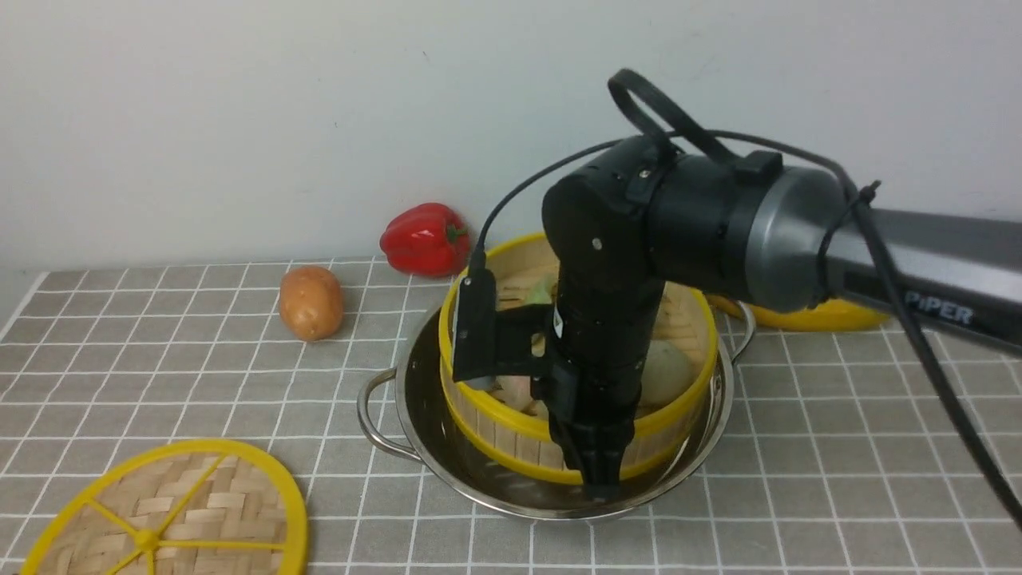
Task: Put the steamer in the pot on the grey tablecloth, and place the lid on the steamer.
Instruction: 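Place the bamboo steamer basket of food into the steel pot with the right gripper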
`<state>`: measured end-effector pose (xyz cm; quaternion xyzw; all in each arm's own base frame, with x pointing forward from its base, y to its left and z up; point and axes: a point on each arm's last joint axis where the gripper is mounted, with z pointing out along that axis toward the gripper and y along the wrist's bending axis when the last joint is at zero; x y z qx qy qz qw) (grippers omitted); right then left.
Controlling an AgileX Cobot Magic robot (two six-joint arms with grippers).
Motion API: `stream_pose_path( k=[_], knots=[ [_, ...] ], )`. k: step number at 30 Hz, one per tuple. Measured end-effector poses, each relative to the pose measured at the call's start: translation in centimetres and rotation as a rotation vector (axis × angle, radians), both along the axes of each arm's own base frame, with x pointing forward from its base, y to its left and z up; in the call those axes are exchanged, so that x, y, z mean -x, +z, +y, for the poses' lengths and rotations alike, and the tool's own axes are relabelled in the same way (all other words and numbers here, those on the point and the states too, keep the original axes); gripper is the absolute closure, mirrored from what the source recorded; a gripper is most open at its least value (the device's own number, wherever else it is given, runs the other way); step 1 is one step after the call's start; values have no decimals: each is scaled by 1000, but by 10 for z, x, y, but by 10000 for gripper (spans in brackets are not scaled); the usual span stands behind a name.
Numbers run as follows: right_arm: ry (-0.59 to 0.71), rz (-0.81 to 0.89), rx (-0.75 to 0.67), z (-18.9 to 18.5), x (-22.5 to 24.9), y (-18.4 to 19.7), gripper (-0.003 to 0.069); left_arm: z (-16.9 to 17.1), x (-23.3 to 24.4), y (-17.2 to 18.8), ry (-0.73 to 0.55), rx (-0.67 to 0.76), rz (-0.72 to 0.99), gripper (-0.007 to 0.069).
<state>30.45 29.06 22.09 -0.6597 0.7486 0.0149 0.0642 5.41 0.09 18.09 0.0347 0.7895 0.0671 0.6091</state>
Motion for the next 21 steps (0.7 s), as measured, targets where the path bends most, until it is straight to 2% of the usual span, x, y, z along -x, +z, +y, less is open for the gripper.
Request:
stream_pose_path(
  k=[7, 15, 19, 21],
  knots=[
    [-2, 36, -20, 4, 1, -7, 602, 0, 0, 0, 0, 0, 0, 382],
    [9, 64, 16, 9, -4, -31, 602, 0, 0, 0, 0, 0, 0, 382],
    [10, 59, 14, 9, -4, -30, 547, 0, 0, 0, 0, 0, 0, 382],
    [11, 49, 13, 9, -4, -29, 421, 0, 0, 0, 0, 0, 0, 382]
  ],
)
